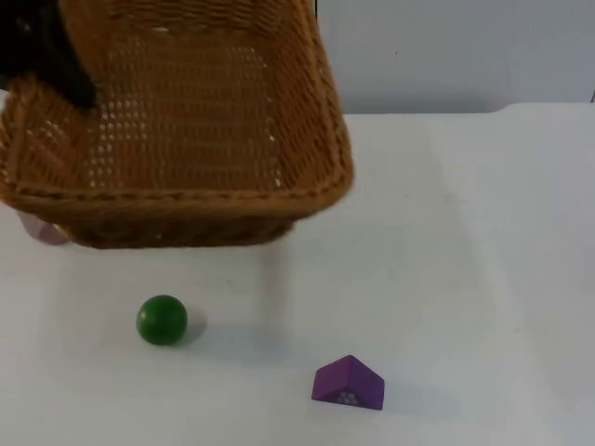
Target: Pick up the basket with the left hand and place the triangular block into the basket with the right hand.
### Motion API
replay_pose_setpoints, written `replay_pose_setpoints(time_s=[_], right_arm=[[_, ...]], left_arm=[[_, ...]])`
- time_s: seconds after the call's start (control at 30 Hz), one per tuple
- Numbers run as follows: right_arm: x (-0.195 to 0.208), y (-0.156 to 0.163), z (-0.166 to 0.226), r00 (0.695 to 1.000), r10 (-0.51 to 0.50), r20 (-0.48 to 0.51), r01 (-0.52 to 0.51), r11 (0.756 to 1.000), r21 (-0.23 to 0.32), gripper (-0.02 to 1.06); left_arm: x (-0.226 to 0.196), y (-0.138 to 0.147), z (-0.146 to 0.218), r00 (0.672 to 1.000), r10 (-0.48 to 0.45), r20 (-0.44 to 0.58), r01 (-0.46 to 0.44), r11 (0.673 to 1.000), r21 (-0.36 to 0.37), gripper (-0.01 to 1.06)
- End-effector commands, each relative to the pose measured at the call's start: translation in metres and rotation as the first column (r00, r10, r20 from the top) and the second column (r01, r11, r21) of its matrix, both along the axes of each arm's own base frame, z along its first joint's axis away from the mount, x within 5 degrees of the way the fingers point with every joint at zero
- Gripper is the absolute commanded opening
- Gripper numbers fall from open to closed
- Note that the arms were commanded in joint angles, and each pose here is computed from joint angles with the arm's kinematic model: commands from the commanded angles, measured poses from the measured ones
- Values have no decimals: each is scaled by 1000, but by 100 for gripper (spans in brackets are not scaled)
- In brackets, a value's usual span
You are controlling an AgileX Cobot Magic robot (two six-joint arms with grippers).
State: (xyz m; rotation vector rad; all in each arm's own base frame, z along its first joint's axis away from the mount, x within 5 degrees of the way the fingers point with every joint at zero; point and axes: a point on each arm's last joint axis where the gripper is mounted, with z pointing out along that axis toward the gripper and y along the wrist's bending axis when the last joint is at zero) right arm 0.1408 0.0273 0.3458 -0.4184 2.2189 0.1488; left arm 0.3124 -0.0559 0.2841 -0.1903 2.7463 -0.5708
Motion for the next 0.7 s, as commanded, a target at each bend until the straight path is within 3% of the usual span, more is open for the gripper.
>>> replay_pose_setpoints(time_s=[0.0,0.13,0.17,0.2,0.3,0.33,0.47,0.5,0.6,0.67], right_arm=[[12,7,-7,997,73,-14,-72,997,23,105],[57,30,-39,953,278,-123,-264,957,123,105],[57,30,-39,953,278,-123,-264,957,123,105],[66,37,-49,932,328,-151,-312,942,120,105],[86,62,-83,854,464,-235,-458,885,84,105],[86,62,-83,854,464,-235,-458,885,84,105],[97,106,-131,731,604,-317,-630,776,25,105],[97,106,-131,731,604,-317,-630,776,25,105],[98,140,-168,664,659,-353,-714,700,-36,105],[99,148,-177,659,661,-360,-722,690,-55,105]], left_arm=[[-1,1,7,999,30,32,-29,998,-50,0],[-1,-5,11,999,24,42,-19,992,-127,0],[-1,-5,11,999,24,42,-19,992,-127,0],[-1,-6,11,999,21,45,-14,991,-136,0],[-1,-6,12,999,24,44,-17,989,-146,0],[-1,-6,12,999,24,44,-17,989,-146,0],[-1,-7,12,999,24,44,-18,989,-148,0],[-1,-7,12,999,24,44,-18,989,-148,0],[-1,-7,12,999,15,49,-8,989,-146,0],[-1,-7,12,999,1,52,6,990,-139,0]])
